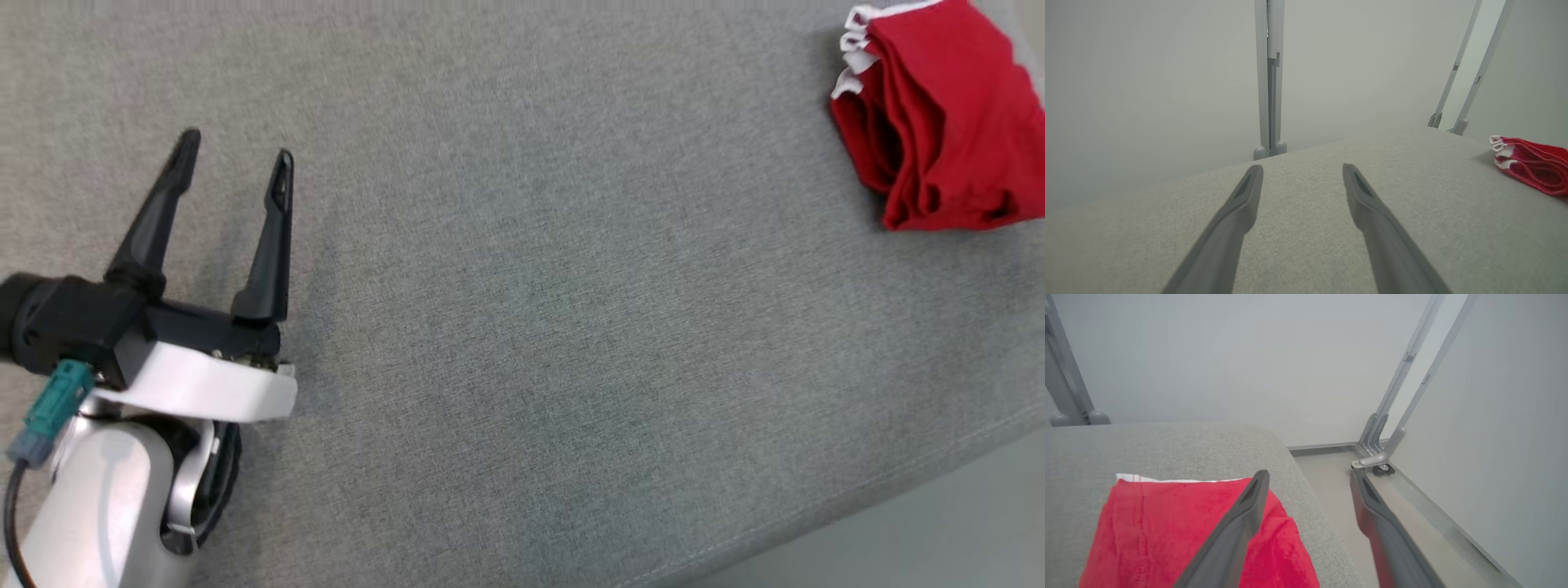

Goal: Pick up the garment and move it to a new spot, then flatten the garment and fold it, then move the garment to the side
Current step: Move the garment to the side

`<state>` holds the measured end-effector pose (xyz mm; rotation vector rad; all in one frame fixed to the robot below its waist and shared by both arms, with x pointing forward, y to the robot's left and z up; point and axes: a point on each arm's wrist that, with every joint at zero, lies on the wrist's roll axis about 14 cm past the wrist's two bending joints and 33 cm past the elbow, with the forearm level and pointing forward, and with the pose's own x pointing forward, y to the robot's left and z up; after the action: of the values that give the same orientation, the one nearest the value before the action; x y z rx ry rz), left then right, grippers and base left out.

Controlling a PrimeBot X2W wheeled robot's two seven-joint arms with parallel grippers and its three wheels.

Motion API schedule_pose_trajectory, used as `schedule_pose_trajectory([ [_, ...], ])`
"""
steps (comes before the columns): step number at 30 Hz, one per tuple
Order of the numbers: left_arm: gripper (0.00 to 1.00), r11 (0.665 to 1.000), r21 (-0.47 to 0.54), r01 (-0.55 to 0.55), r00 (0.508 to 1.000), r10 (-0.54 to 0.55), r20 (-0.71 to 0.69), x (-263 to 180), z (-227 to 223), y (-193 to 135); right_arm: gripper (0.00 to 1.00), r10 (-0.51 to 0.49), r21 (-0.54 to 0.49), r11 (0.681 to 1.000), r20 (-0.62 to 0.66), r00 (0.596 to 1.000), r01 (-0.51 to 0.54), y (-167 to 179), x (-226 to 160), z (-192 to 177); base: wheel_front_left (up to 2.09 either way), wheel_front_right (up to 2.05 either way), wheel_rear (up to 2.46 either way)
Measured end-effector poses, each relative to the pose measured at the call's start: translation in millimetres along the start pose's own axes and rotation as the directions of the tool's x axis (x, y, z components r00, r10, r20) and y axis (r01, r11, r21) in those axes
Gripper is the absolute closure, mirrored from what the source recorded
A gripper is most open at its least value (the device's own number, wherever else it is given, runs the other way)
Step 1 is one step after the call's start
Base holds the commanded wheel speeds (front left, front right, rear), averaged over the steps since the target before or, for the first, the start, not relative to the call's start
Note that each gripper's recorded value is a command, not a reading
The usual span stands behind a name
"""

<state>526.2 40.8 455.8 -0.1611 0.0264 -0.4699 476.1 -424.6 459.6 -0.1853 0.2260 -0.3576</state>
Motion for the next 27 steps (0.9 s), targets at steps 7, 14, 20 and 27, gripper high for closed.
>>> schedule_pose_trajectory([
  [7, 0.00, 0.998, -0.020, -0.060, 0.998, 0.061, 0.017, -27.5, 18.9, -2.9, 0.00, 0.013, 0.102, 0.994, 0.166, 0.986, -0.030, 19.7, -37.7, 37.4, 0.00, 0.00, 0.00],
  [14, 0.00, 0.985, -0.027, -0.172, 0.984, 0.173, 0.035, -68.2, 35.9, 10.7, 0.00, 0.140, 0.185, 0.965, 0.245, 0.959, -0.188, 90.8, -70.1, 50.0, 0.00, 0.00, 0.00],
  [20, 0.00, 0.961, -0.021, -0.275, 0.960, 0.276, 0.051, -107.1, 48.1, 29.3, 0.00, 0.274, 0.209, 0.918, 0.281, 0.920, -0.338, 154.2, -92.9, 66.2, 0.00, 0.00, 0.00],
  [27, 0.00, 0.923, -0.007, -0.386, 0.919, 0.385, 0.082, -154.1, 63.8, 49.4, 0.00, 0.385, 0.203, 0.866, 0.311, 0.869, -0.457, 200.8, -125.0, 84.8, 0.00, 0.00, 0.00],
])
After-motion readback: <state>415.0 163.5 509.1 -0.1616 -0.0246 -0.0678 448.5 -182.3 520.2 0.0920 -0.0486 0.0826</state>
